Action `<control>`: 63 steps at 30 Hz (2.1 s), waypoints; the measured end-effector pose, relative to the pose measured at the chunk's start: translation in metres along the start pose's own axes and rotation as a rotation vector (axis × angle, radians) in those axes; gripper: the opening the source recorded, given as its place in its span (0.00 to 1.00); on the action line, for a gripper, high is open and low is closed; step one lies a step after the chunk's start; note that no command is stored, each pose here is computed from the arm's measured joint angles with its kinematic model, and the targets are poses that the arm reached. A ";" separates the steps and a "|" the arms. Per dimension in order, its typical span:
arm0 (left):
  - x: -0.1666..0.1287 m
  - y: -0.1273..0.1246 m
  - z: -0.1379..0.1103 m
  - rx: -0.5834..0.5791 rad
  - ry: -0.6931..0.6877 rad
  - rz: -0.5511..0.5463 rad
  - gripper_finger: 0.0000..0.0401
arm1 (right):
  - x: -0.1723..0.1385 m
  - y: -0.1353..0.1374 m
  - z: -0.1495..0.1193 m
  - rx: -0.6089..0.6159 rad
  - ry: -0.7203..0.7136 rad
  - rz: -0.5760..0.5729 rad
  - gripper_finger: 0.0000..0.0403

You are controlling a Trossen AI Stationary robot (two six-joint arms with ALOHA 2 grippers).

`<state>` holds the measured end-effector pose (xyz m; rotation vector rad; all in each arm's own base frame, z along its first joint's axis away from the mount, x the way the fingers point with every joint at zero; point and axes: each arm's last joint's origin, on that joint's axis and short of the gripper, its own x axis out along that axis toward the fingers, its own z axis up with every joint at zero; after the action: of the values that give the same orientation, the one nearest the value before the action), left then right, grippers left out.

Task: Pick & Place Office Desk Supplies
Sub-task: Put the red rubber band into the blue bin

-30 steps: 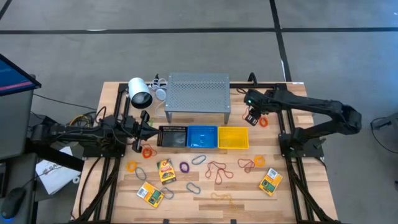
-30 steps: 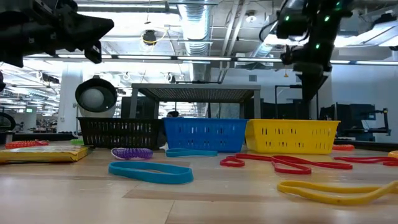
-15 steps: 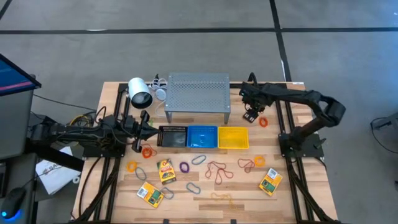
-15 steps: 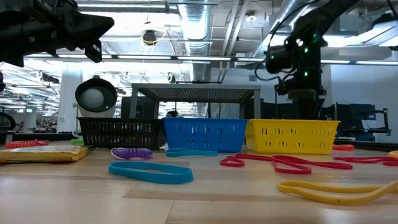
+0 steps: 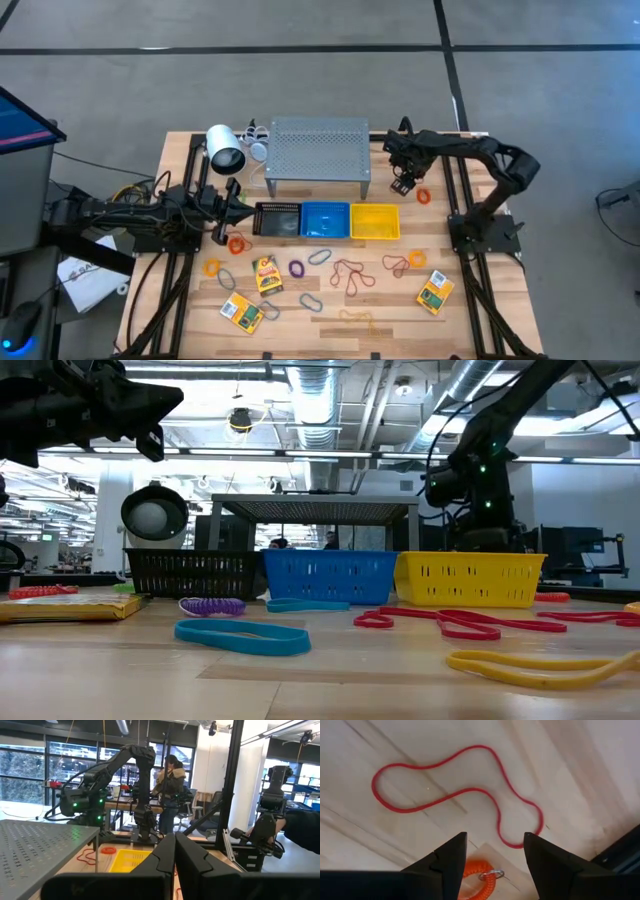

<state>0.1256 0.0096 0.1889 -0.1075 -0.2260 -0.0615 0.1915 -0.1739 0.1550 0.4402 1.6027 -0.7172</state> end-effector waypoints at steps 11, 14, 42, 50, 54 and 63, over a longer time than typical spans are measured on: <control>0.000 0.000 0.000 0.000 0.001 0.000 0.01 | 0.016 0.006 0.008 -0.030 0.013 0.070 0.46; 0.000 0.000 0.000 -0.001 0.001 0.000 0.01 | 0.018 0.006 0.010 -0.036 0.017 0.070 0.46; 0.000 0.000 0.000 -0.024 0.001 -0.002 0.01 | 0.024 -0.020 0.011 0.013 -0.006 0.174 0.45; 0.000 0.000 0.000 -0.024 0.001 -0.002 0.01 | 0.024 -0.021 0.011 0.013 -0.008 0.175 0.40; 0.000 0.000 0.000 -0.024 0.001 -0.002 0.01 | 0.024 -0.021 0.012 0.015 -0.012 0.170 0.31; 0.000 0.000 0.000 -0.024 0.001 -0.002 0.01 | 0.024 -0.022 0.012 0.017 -0.015 0.147 0.11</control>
<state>0.1256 0.0095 0.1889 -0.1315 -0.2242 -0.0660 0.1822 -0.2011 0.1351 0.5575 1.5344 -0.6215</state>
